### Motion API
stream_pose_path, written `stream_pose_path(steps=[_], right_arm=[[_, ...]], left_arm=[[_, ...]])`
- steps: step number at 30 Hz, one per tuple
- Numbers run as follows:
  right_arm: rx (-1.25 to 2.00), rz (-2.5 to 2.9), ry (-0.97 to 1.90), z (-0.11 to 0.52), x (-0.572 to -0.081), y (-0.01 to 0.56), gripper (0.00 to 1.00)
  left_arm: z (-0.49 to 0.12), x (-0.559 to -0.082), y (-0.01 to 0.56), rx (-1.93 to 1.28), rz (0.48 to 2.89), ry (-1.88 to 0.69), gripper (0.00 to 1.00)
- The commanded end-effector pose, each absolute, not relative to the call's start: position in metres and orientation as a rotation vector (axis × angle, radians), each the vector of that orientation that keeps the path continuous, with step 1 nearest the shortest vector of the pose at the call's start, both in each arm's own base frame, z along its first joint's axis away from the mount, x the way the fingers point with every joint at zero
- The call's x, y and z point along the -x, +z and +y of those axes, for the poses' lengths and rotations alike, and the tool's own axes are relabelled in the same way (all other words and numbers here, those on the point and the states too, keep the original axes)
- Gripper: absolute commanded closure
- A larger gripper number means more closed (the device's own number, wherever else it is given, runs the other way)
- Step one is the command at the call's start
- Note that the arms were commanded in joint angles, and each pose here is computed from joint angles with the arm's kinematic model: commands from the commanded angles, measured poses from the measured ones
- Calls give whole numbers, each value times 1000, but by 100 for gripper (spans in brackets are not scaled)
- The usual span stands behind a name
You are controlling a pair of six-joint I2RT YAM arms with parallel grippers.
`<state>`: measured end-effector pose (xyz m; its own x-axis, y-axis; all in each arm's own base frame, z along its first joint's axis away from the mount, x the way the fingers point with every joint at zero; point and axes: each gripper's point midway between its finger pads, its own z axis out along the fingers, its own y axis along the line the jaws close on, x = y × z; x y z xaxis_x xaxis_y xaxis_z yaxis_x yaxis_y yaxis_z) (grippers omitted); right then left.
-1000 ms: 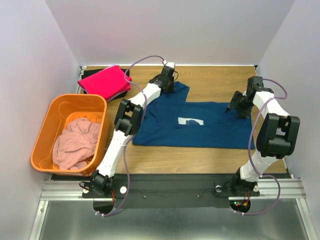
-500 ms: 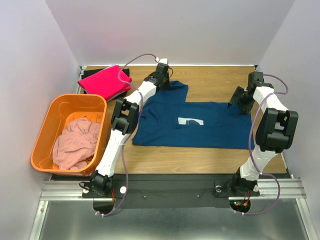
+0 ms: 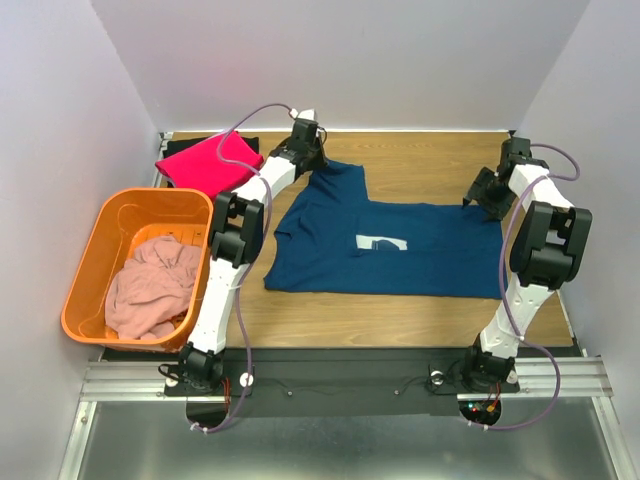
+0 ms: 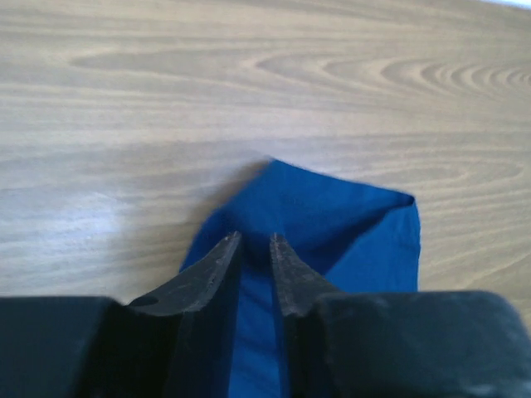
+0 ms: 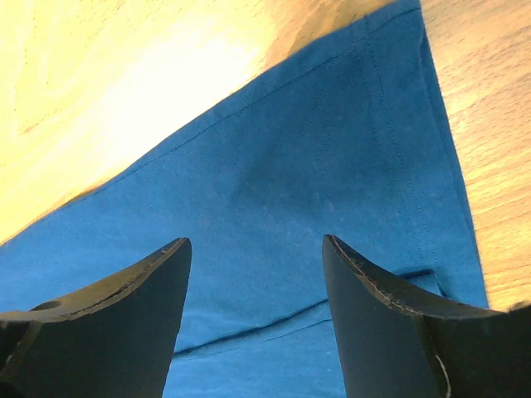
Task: Fold and stack the t-shirts
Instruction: Fold the tshirt
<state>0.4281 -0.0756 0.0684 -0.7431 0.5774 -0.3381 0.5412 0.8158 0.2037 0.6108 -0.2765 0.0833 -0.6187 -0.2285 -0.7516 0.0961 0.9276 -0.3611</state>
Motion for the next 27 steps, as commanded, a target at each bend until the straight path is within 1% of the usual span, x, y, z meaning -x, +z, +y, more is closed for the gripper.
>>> stream_pose_path(steps=[1,2,4,5,6,9,11,12,16,22,27], right_arm=[[-841,2536,96,-90,-441,89,30],[-837,2537,95,-90,-440,89,30],[-843,2537,96,-91,-439,89,30],[-841,2537,96,-91,-438,90,30],[-843,2535,94,-92,-439,89,30],[-858,2531,103,-93,-438,89,30],[-878,2518,117,-98,-439,91,30],[-884,2511,125,-99,-439,92,30],[-895,2491,146,-103,-442,98,30],[-897,2490,178,-99,-441,100,30],[-899,2502,192,-97,-439,95,30]], left_arm=[[-282,-601,142,72,2109,-522,62],[-280,-597,134,68,2129,-510,55],[-279,-594,132,60,2137,-503,46],[-277,-592,130,56,2142,-496,39],[-276,-592,129,59,2143,-491,37],[-276,-595,137,68,2123,-490,36],[-271,-602,138,94,2110,-453,35],[-270,-607,147,116,2087,-442,35],[-270,-622,156,159,2039,-438,35],[-270,-635,142,174,2018,-416,35],[-270,-639,123,170,2032,-397,39]])
